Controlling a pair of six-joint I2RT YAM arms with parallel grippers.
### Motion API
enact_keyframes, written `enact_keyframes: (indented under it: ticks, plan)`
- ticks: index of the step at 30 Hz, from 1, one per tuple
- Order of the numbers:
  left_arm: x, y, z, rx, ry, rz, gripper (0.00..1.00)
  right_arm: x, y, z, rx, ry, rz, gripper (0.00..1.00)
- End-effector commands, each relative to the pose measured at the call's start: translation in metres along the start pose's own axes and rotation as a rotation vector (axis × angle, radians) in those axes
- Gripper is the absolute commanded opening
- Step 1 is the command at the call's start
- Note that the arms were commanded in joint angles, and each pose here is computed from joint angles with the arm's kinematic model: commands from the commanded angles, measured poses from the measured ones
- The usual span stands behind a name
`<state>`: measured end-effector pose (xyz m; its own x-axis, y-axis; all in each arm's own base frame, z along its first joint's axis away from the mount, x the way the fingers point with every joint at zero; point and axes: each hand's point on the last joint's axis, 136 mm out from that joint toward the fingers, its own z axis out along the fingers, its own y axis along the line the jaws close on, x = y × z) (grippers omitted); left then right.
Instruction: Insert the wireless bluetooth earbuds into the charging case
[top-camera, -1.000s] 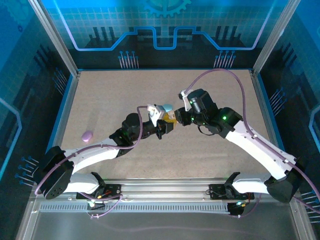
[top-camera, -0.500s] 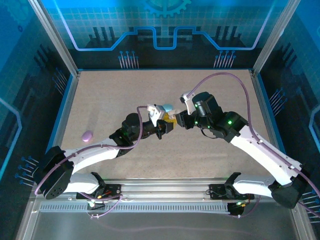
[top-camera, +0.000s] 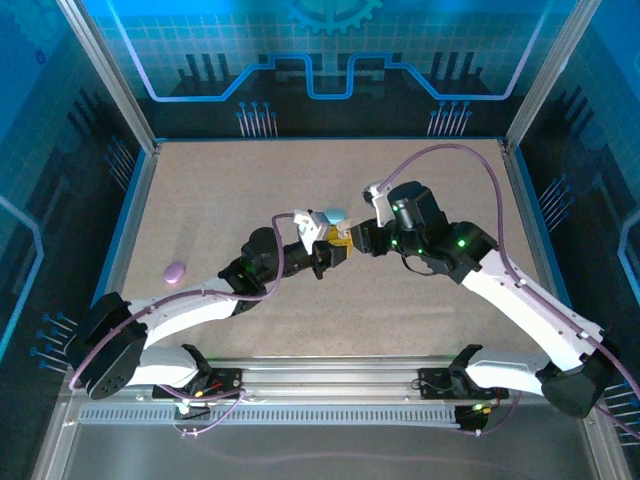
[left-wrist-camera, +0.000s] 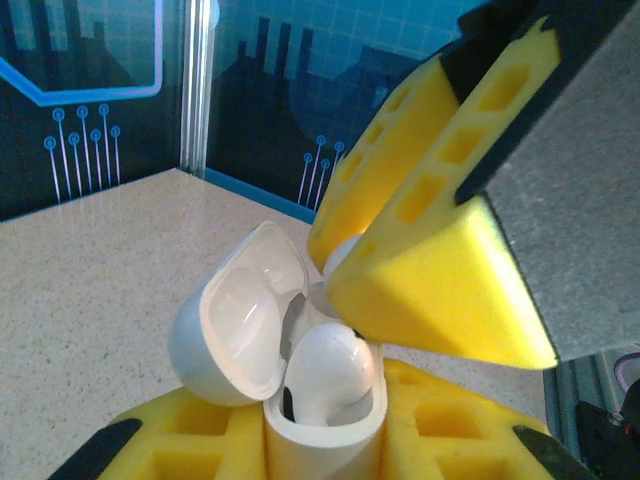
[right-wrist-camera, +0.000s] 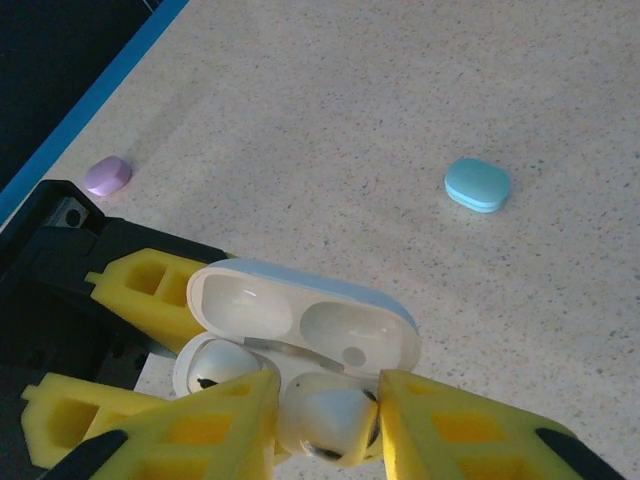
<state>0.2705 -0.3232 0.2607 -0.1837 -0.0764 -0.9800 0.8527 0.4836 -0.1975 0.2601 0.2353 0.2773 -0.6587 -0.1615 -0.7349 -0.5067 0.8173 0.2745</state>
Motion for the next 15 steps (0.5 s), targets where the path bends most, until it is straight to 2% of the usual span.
enact_keyframes:
  ticks: [1,6,9,15]
  plan:
    - [-0.026,-0.011,-0.007,0.049,-0.092,0.064,0.24,-0.008,0.003,-0.005,-0.033,-0.027,0.045,0.35]
    - [-0.023,-0.011,-0.006,0.053,-0.083,0.065,0.25,-0.013,0.004,-0.007,-0.047,-0.041,0.067,0.37]
    - [-0.023,-0.011,-0.006,0.050,-0.080,0.072,0.25,-0.017,0.006,-0.012,-0.060,-0.052,0.077,0.44]
    - [-0.019,-0.011,-0.008,0.048,-0.080,0.106,0.24,-0.030,0.007,-0.035,-0.076,-0.129,0.104,0.51]
